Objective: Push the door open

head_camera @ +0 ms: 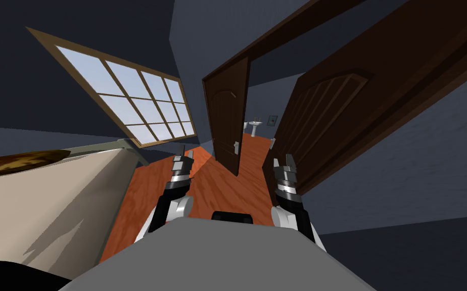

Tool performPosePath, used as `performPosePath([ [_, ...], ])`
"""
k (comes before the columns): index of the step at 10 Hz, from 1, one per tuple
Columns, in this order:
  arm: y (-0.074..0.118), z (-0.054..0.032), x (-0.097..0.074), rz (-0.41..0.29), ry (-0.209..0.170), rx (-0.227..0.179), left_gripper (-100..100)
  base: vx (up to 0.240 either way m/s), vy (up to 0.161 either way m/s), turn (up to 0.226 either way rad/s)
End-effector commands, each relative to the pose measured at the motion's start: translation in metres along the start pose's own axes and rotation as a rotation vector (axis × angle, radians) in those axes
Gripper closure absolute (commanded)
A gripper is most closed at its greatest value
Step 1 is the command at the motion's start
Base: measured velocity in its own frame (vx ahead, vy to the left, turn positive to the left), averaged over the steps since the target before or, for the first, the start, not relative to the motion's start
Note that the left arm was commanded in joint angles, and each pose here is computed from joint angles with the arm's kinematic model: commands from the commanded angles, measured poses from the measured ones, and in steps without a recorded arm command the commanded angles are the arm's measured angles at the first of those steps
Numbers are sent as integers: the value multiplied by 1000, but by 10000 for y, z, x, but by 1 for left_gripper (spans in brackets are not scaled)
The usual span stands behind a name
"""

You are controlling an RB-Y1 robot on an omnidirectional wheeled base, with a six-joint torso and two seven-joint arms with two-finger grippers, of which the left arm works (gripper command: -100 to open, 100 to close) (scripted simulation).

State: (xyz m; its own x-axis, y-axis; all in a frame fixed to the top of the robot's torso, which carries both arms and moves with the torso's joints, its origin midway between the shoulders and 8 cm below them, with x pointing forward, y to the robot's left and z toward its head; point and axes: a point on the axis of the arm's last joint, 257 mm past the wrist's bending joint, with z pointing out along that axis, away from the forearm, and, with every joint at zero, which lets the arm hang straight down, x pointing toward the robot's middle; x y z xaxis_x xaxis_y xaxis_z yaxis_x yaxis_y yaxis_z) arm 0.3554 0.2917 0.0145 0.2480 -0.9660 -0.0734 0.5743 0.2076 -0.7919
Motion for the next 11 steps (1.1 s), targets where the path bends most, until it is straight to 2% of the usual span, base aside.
performPosePath([
  [1,117,-3,82,-13,21,-19,-100,86,-69,-65],
  [5,357,-20,252,-40,61,-60,-100,89,67,-77],
  [8,702,-66,505,-79,115,-122,-100,114,58,-110],
  [10,854,-94,620,-94,139,-151,-100,119,65,-108],
  [11,854,-94,620,-94,139,-151,-100,61,46,-26],
])
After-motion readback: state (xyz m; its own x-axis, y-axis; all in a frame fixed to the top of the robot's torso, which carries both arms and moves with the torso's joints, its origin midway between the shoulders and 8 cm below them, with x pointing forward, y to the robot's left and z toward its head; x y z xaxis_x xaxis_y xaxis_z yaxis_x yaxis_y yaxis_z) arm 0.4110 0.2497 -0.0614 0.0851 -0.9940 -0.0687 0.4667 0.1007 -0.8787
